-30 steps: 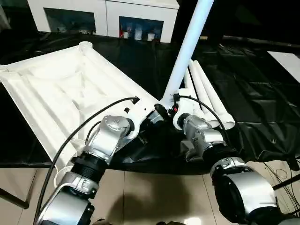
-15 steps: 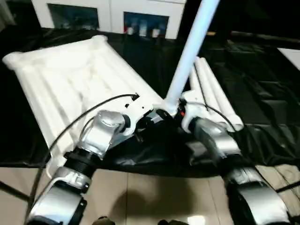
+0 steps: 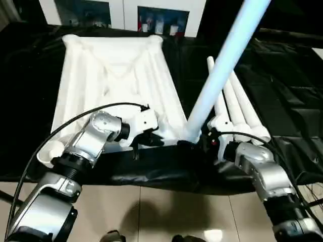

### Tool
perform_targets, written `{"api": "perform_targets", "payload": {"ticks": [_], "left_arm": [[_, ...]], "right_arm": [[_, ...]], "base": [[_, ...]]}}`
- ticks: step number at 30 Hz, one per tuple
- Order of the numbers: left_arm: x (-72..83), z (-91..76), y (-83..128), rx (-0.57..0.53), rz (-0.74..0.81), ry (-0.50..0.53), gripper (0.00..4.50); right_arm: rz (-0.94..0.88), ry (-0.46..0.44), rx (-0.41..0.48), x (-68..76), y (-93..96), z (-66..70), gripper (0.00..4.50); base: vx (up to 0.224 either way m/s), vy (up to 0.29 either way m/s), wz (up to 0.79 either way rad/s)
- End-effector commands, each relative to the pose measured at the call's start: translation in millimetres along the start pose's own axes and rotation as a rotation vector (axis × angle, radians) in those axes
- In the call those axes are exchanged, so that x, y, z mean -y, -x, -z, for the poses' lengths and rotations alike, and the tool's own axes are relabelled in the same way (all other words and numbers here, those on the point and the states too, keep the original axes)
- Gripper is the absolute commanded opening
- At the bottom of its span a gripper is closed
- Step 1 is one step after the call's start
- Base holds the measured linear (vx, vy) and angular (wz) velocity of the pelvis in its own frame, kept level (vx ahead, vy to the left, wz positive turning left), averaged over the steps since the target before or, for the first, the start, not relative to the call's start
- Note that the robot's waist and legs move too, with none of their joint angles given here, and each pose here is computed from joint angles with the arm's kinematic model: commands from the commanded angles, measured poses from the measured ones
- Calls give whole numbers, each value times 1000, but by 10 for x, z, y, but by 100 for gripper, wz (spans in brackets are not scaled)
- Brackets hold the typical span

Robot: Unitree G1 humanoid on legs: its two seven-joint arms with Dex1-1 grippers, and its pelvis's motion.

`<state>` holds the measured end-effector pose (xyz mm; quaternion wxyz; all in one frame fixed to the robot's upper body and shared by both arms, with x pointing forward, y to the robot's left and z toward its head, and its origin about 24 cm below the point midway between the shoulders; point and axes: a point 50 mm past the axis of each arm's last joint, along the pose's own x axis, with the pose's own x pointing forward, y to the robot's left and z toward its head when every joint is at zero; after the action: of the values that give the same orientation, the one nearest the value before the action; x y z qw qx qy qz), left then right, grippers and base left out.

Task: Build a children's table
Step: Insert table leg to table base, then rotate leg to tighten

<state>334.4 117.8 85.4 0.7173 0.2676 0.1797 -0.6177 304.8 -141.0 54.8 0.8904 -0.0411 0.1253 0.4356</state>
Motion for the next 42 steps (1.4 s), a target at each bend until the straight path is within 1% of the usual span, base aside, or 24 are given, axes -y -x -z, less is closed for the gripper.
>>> {"api": "perform_targets", "payload": {"ticks": [1, 4, 6, 12, 13, 15, 17, 19, 22, 23, 24, 27, 29, 36, 38, 40, 42], "left_arm": [[79, 64, -87, -11, 71, 9, 0], [88, 91, -78, -13, 83, 8, 0], [95, 100, -72, -13, 88, 6, 0], [102, 118, -68, -15, 96, 3, 0], [103, 120, -69, -15, 97, 3, 0], [106, 130, -70, -18, 100, 5, 0], [111, 139, -72, -20, 106, 6, 0], [114, 140, -74, -21, 110, 6, 0], [117, 145, -77, -24, 115, 6, 0], [118, 148, -76, -25, 117, 6, 0], [118, 149, -77, -26, 118, 6, 0], [118, 149, -79, -26, 120, 5, 0], [118, 151, -81, -26, 122, 6, 0], [124, 166, -79, -25, 127, 13, 0], [113, 166, -104, -10, 98, 53, 0], [99, 160, -133, -2, 68, 81, 0], [61, 143, -222, 9, -17, 152, 0]], "right_arm": [[-16, 4, 8, -12, 49, -30, 424], [-36, 2, 18, -42, 69, -55, 424], [-38, 9, -4, -42, 85, -24, 424], [-27, 1, -23, -31, 97, 25, 424], [-26, -1, -24, -30, 100, 27, 408], [-22, -6, -25, -23, 108, 31, 390], [-18, -11, -24, -10, 115, 34, 387], [-17, -13, -25, -3, 115, 38, 356], [-14, -19, -27, 5, 106, 58, 346], [-14, -21, -29, 7, 102, 66, 319], [-14, -24, -31, 7, 97, 76, 311], [-13, -28, -33, 8, 92, 87, 300], [-9, -32, -35, 13, 86, 96, 280], [-1, -50, -30, 23, 67, 110, 275], [71, -121, -17, 48, 4, 163, 275], [114, -156, -21, 63, -38, 203, 275], [196, -232, -41, 72, -157, 298, 275]], "base": [[0, 0, 0], [0, 0, 0], [0, 0, 0], [0, 0, 0], [0, 0, 0], [0, 0, 0], [0, 0, 0], [0, 0, 0], [0, 0, 0], [0, 0, 0], [0, 0, 0], [0, 0, 0], [0, 0, 0], [0, 0, 0], [0, 0, 0], [0, 0, 0], [-30, 1, -2]]}}
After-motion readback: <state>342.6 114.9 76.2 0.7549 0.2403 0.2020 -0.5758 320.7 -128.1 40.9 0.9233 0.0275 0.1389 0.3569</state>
